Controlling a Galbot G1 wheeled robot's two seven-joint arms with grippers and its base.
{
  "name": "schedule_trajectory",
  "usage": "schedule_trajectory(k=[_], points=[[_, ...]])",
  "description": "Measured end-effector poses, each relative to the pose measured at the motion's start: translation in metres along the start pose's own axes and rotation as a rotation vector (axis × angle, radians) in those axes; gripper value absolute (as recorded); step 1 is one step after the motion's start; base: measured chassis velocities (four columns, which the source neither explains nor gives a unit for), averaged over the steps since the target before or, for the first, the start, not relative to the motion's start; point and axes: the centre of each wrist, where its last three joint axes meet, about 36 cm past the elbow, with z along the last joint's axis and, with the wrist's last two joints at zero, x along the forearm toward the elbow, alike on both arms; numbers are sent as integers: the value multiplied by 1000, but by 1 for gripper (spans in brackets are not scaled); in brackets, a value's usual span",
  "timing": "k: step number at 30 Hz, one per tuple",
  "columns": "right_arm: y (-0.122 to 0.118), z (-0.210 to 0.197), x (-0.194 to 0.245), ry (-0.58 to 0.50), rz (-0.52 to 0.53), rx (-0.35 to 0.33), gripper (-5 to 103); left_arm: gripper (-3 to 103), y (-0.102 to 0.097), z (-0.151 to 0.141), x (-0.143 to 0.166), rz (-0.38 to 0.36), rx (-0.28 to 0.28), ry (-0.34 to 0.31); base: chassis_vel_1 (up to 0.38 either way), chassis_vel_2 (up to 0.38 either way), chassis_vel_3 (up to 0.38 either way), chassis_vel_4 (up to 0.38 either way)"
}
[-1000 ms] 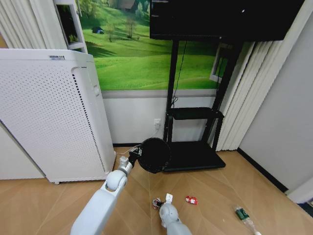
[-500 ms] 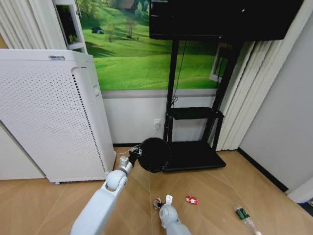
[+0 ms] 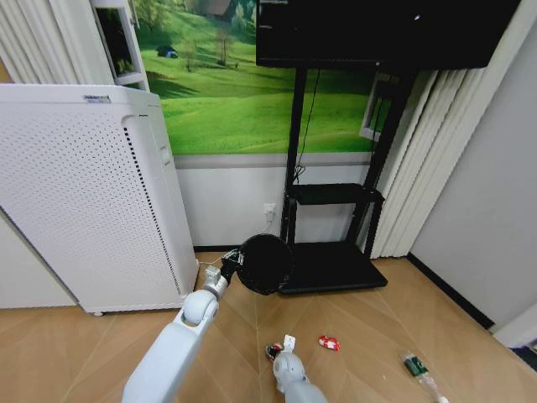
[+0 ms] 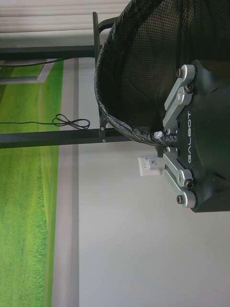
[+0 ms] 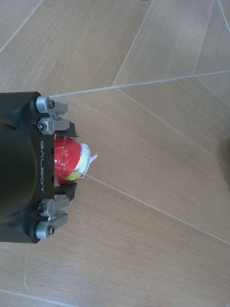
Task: Pick up the trash bin and place the garbage on the floor into it.
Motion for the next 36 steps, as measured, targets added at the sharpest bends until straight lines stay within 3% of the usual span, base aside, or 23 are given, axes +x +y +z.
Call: schedule_trajectory(k=[2,8,13,16,19,20,23,24,26,27,29,32,34,36], points=[[0,0,0,-4,-2,-1,46,4,-1,1,-1,1,2,1,0,0,0,0],[-1,2,-1,-12,-1,-1,32,4,-2,3,-2,0,6,5,0,0,0,0],[-2,-4,8,-39,-27,-19,31,4,-2,4,-1,-1,5,8,0,0,0,0],[-18,-14,18,-77,-64,-16,31,4,-1,5,0,-2,1,13,0,0,0,0],[-52,-26,25,-148,-104,12,31,4,-1,7,2,-1,0,19,0,0,0,0],[-52,-26,25,-148,-104,12,31,4,-1,7,2,-1,0,19,0,0,0,0],[-88,-25,20,-286,-136,63,31,4,0,9,4,0,-2,25,0,0,0,0],[-88,-25,20,-286,-136,63,31,4,0,9,4,0,-2,25,0,0,0,0],[-118,-24,11,-395,-167,129,31,4,3,11,6,-3,-8,32,0,0,0,0],[-118,-24,11,-395,-167,129,31,4,3,11,6,-3,-8,32,0,0,0,0],[-158,-31,-4,-534,-209,220,31,4,7,11,9,-5,-6,38,0,0,0,0],[-172,-36,-8,-577,-220,261,31,4,7,11,10,-5,-4,42,0,0,0,0],[-212,-58,-6,-696,-248,388,31,4,7,15,15,-5,5,61,0,0,0,0],[-226,-70,1,-735,-249,420,31,4,7,18,17,-4,10,71,0,0,0,0]])
